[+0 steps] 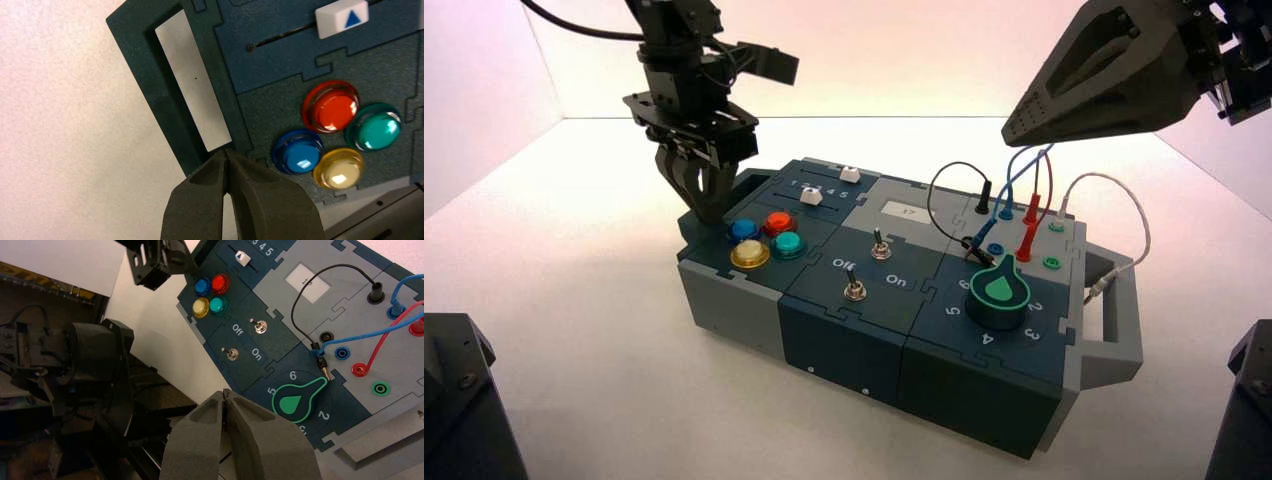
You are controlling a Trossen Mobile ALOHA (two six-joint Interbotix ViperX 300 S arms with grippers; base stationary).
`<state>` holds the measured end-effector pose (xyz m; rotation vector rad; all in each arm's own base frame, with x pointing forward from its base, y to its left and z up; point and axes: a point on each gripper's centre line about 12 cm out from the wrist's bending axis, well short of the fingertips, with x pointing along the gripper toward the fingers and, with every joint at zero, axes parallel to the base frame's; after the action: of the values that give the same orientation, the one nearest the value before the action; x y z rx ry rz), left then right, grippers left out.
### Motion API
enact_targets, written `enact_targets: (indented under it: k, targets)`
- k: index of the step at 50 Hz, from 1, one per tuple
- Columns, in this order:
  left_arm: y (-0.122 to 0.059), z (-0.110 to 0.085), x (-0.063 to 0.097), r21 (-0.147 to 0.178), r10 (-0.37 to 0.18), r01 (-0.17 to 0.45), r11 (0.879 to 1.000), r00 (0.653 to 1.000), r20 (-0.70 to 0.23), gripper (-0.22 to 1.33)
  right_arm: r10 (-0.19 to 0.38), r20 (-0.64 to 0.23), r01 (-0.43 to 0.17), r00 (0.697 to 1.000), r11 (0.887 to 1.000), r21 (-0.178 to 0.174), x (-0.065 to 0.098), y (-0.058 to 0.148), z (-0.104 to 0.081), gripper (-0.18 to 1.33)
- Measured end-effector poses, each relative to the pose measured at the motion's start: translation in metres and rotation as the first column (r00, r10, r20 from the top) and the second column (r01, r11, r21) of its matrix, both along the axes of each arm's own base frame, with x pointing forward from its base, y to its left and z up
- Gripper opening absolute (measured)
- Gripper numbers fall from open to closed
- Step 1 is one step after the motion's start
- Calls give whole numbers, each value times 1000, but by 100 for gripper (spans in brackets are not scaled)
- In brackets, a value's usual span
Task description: Move the top slider to position 2.
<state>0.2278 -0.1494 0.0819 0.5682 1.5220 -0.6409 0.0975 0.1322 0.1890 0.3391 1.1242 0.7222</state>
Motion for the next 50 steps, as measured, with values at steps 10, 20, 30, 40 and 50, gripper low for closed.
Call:
enact_targets:
  k: [10, 20, 30, 40, 50]
  targets:
    - [-18, 13, -7, -41, -40, 41, 998, 998, 39, -16, 0, 0, 0, 1000, 1000, -1, 0, 0, 0, -14]
    - [-30, 29, 1, -87, -32, 41, 995, 994, 105, -16, -2, -9, 2, 1000, 1000, -7, 1, 0, -2, -14]
    - [-39, 47, 10, -140, -26, 52, 989, 982, 186, -16, 0, -15, 0, 1000, 1000, -12, 0, 0, -5, -14]
    - [-45, 55, 17, -164, -19, 57, 985, 975, 221, -16, -5, -17, 5, 1000, 1000, -17, -2, -2, -9, -14]
    - [-49, 61, 23, -183, -13, 61, 981, 968, 251, -16, -22, 33, 22, 999, 1000, -1, -3, -6, -11, -14]
